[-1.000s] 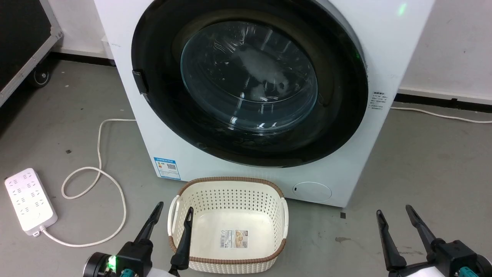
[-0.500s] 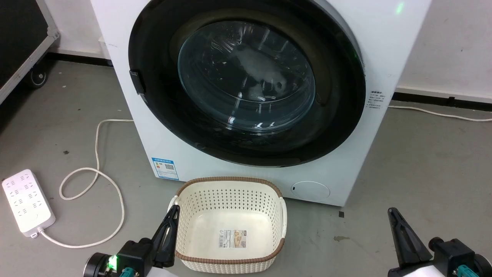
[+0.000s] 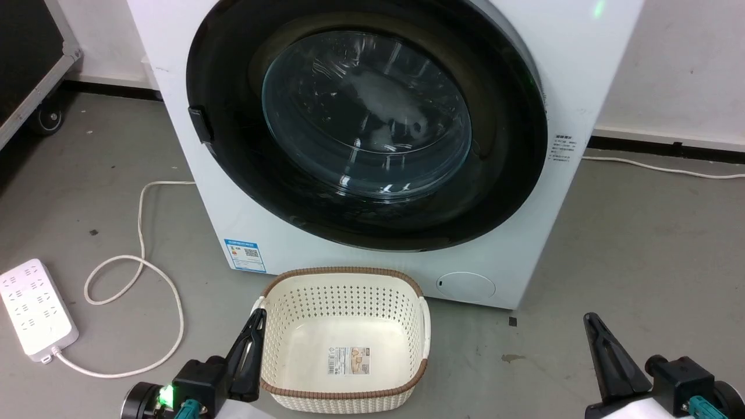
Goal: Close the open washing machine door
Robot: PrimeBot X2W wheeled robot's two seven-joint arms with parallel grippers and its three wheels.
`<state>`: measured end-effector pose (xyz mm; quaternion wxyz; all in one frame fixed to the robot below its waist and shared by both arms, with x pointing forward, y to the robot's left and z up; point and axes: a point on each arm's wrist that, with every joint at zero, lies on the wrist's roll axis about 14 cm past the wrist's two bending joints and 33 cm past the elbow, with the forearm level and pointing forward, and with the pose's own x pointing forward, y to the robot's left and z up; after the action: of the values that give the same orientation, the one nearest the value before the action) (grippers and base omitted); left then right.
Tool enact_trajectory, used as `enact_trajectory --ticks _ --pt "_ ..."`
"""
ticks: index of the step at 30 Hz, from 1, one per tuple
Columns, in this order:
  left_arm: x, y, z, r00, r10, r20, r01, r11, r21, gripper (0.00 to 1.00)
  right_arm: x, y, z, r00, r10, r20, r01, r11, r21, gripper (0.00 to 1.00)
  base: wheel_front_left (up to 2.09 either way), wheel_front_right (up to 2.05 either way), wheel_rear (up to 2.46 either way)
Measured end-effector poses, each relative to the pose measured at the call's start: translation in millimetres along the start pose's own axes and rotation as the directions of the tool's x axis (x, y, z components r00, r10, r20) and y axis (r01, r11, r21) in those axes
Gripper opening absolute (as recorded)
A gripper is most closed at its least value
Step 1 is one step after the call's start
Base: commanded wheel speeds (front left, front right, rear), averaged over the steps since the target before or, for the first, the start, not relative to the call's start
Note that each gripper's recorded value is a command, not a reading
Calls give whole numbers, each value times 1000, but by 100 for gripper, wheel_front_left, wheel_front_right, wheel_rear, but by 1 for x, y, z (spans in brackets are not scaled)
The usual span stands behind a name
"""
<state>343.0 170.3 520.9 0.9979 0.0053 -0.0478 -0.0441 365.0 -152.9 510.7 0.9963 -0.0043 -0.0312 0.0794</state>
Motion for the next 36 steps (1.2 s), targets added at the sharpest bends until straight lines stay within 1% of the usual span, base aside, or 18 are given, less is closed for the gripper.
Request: enact_trajectory --ticks 36 --pt "9 4 -2 999 28 -47 -28 999 17 0 1 -3 3 999 -9 -33 8 1000 -13 0 0 0 0"
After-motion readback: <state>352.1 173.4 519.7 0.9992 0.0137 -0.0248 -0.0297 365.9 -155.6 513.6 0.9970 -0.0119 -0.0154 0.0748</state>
